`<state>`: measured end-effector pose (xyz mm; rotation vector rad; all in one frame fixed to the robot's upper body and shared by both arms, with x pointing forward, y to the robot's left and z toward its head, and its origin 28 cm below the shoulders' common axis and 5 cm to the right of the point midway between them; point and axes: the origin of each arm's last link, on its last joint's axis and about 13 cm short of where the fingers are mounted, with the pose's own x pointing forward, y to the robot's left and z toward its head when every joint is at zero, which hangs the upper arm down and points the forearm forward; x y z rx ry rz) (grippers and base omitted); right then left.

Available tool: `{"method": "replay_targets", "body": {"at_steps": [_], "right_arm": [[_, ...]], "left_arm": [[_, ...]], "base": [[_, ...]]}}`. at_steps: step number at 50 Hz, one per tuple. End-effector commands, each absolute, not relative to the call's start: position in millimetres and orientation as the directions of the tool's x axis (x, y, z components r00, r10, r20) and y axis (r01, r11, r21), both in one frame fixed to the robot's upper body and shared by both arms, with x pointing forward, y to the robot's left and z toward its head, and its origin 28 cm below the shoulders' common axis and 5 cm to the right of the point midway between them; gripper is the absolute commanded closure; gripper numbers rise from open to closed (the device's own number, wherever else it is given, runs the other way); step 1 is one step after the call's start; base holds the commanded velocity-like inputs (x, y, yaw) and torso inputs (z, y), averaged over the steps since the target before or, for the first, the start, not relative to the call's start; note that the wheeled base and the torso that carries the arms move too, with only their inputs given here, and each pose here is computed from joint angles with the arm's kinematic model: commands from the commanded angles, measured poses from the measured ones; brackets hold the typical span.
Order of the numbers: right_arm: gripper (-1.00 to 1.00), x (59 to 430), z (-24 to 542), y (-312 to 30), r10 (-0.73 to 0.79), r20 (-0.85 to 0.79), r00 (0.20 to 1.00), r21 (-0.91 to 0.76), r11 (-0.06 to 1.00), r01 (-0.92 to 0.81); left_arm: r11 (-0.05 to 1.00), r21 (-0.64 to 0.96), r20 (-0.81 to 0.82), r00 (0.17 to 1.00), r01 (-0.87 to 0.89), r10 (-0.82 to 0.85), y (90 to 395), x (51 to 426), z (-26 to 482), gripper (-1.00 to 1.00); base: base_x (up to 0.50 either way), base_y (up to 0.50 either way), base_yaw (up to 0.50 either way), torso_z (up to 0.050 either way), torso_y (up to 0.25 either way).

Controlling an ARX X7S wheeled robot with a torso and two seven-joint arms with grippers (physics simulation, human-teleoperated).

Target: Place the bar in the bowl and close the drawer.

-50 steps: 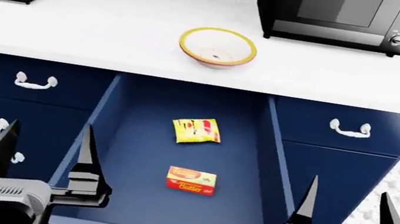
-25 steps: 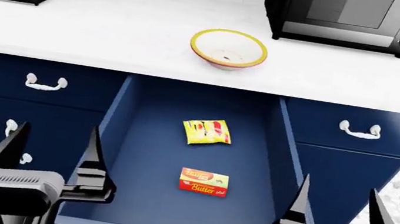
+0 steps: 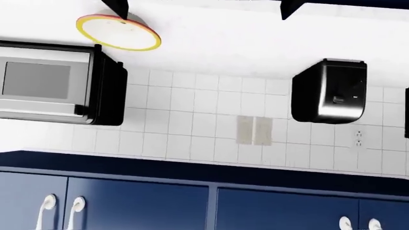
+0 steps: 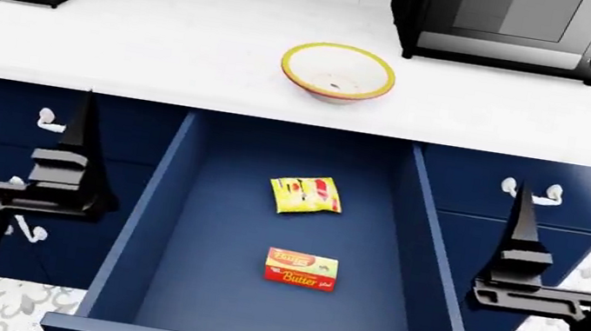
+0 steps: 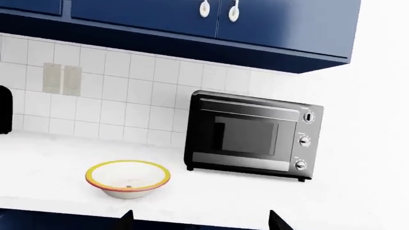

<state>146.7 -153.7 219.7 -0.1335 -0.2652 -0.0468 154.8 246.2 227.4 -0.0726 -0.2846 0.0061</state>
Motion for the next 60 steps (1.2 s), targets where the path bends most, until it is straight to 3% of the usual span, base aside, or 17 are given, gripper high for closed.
{"method": "replay_targets", "body": {"at_steps": [1, 15, 45, 60], "right_arm": [[-1.00, 141.7, 249.7, -158.1, -0.011, 0.215, 0.977, -0.191, 0.980, 0.053], [-1.00, 151.7, 279.5, -159.1, 0.039, 0.161, 0.986, -0.219, 0.976, -0.003], [-1.00, 150.2, 276.8, -158.3, 0.045, 0.151, 0.988, -0.233, 0.972, -0.008], [-1.00, 148.2, 278.8, -157.0, 0.069, 0.124, 0.990, -0.255, 0.966, -0.035]], "left_arm": [[0.999, -0.037, 0.202, 0.979, 0.011, -0.003, 253.6, 143.1, 264.0, -1.00], [0.997, -0.055, 0.145, 0.988, 0.055, -0.047, 260.9, 152.4, 294.9, -1.00], [0.998, -0.053, 0.135, 0.990, 0.035, -0.027, 262.6, 151.9, 294.2, -1.00], [0.998, -0.053, 0.130, 0.991, 0.032, -0.025, 263.3, 151.4, 293.7, -1.00]], "base": [[0.00, 0.00, 0.00, 0.000, 0.000], [0.01, 0.00, 0.00, 0.000, 0.000], [0.50, 0.00, 0.00, 0.000, 0.001], [0.00, 0.00, 0.00, 0.000, 0.001]]}}
